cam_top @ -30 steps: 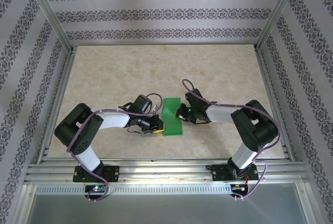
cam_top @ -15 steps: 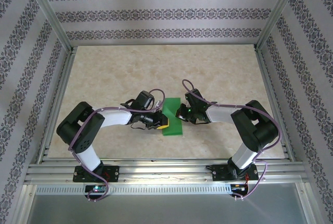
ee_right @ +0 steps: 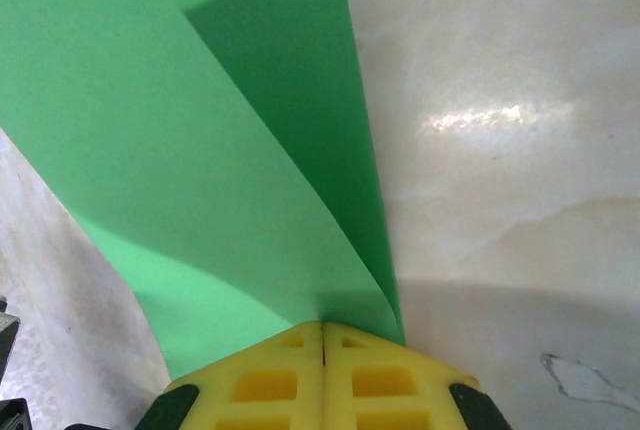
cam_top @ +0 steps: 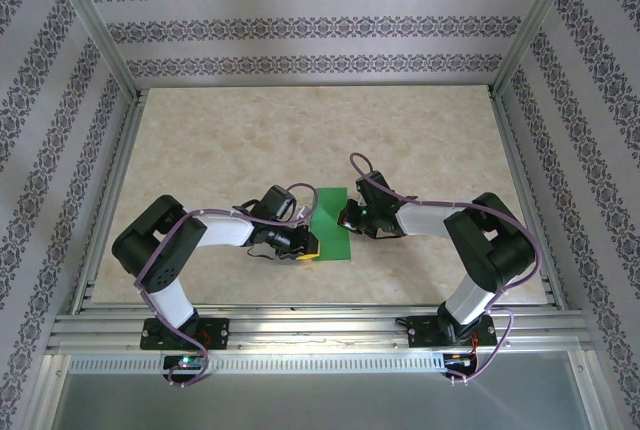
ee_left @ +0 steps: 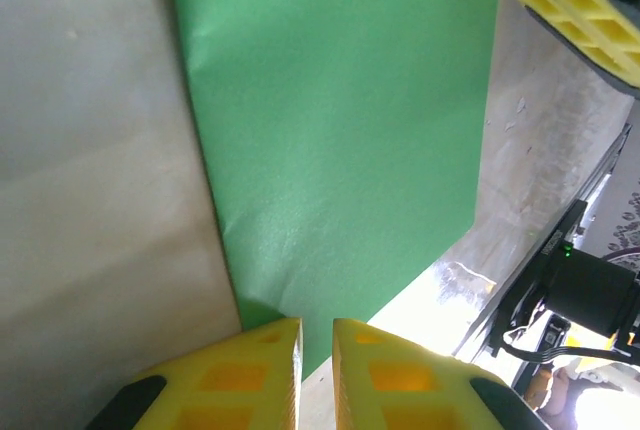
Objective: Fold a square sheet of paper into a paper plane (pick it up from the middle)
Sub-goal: First fold the square sheet of paper in half at the center of the table.
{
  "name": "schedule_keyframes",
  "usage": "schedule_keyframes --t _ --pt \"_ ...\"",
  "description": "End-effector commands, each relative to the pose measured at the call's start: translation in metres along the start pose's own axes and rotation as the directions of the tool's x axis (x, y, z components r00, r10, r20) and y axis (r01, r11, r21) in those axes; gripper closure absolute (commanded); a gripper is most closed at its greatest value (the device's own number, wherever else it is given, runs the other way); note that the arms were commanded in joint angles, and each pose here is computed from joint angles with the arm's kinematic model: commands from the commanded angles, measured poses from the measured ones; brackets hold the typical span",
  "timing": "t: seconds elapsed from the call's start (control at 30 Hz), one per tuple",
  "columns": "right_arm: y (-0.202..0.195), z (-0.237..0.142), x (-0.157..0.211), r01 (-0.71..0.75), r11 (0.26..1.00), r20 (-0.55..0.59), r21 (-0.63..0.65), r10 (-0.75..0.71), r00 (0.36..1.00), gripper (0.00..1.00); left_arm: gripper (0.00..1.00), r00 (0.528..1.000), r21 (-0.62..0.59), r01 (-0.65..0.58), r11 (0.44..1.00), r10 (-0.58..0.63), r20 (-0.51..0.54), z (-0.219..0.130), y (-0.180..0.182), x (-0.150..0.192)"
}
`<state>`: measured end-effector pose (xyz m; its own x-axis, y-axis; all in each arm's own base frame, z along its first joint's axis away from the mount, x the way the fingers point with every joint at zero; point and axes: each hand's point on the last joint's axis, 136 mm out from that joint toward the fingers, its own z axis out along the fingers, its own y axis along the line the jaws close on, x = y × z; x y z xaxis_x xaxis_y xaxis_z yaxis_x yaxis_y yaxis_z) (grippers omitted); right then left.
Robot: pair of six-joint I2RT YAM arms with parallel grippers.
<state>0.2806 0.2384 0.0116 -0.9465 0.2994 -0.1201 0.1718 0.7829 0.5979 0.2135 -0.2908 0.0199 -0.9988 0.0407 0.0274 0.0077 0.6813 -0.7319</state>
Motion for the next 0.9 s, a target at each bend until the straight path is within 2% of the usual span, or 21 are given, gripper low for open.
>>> schedule_keyframes --t 0.0,0.23,0.37,0.57,0.87 --pt "-0.075 0.004 0.043 -0.055 0.963 -0.104 0.264 0.085 0.991 1.00 0.84 0.999 -0.090 0.003 0.996 -0.007 -0.047 -0.007 0.015 0.021" --pt "-0.072 0.003 0.041 -0.054 0.965 -0.100 0.259 0.082 0.992 1.00 0.84 0.998 0.034 -0.042 0.999 0.040 0.044 -0.020 -0.034 -0.005" --pt "-0.071 0.003 0.041 -0.052 0.965 -0.102 0.257 0.080 0.992 1.00 0.84 0.999 0.091 -0.023 0.996 0.019 0.045 -0.010 -0.043 -0.014" --pt "-0.071 0.002 0.041 -0.055 0.965 -0.099 0.258 0.083 0.992 1.00 0.85 1.000 0.063 0.007 0.998 -0.007 -0.008 0.010 -0.024 -0.007" --pt "-0.076 0.000 0.043 -0.055 0.961 -0.095 0.270 0.084 0.992 1.00 0.85 0.995 -0.079 0.043 0.996 -0.049 -0.081 0.016 0.031 0.038"
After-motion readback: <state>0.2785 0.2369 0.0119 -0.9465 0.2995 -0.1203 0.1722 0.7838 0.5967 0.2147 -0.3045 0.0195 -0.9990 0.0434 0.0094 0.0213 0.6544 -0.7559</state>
